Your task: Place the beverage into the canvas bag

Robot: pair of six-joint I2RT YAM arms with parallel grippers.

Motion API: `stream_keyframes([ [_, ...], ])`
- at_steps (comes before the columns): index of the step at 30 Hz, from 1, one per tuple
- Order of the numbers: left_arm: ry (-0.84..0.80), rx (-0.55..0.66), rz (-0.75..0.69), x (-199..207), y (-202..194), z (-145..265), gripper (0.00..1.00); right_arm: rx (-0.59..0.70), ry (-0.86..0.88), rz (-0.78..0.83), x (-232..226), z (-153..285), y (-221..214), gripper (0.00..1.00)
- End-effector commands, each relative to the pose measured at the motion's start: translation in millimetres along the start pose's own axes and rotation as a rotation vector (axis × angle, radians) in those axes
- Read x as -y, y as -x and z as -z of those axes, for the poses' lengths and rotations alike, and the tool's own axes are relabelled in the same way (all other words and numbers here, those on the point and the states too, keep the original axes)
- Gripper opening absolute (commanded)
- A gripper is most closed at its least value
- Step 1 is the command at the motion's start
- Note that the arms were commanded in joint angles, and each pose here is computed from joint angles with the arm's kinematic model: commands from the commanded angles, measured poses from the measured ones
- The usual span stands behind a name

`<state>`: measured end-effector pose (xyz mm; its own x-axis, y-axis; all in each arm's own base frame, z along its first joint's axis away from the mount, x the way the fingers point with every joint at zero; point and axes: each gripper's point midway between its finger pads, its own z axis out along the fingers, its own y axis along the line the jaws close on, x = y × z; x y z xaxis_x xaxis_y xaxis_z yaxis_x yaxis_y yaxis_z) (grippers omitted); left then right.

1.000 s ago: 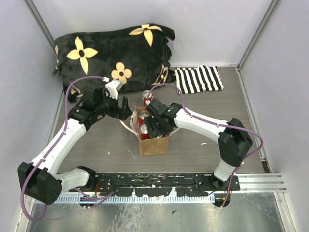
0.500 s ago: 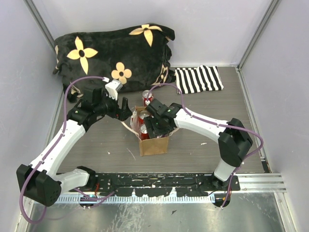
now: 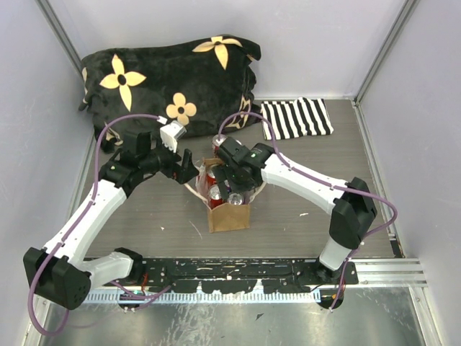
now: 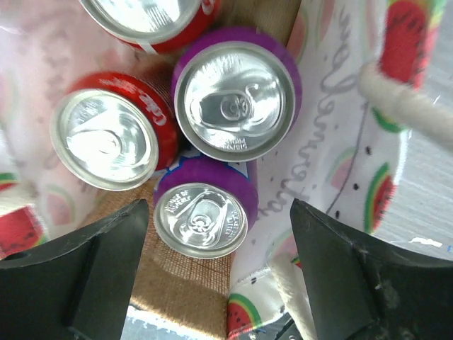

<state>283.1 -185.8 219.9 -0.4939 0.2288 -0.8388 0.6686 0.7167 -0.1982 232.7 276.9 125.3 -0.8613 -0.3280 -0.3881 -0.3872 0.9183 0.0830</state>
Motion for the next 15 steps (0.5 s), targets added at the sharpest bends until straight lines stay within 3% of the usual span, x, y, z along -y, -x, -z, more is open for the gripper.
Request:
stream_keyframes([
  [1, -0.105, 0.008, -0.119, 20.7, -1.3, 6.2, 0.93, 0.161, 0.001, -0.011, -2.7, 46.8, 47.3, 0.87],
  [6, -0.181, 0.026, -0.311, 51.6, -1.3, 12.1, 0.93, 0.258, 0.022, -0.035, -5.0, 74.4, 85.1, 0.87],
  [15, -0.29, 0.05, -0.619, 98.9, -8.6, 9.1, 0.94, 0.327, 0.02, -0.127, 51.9, 72.2, 146.9, 0.87],
])
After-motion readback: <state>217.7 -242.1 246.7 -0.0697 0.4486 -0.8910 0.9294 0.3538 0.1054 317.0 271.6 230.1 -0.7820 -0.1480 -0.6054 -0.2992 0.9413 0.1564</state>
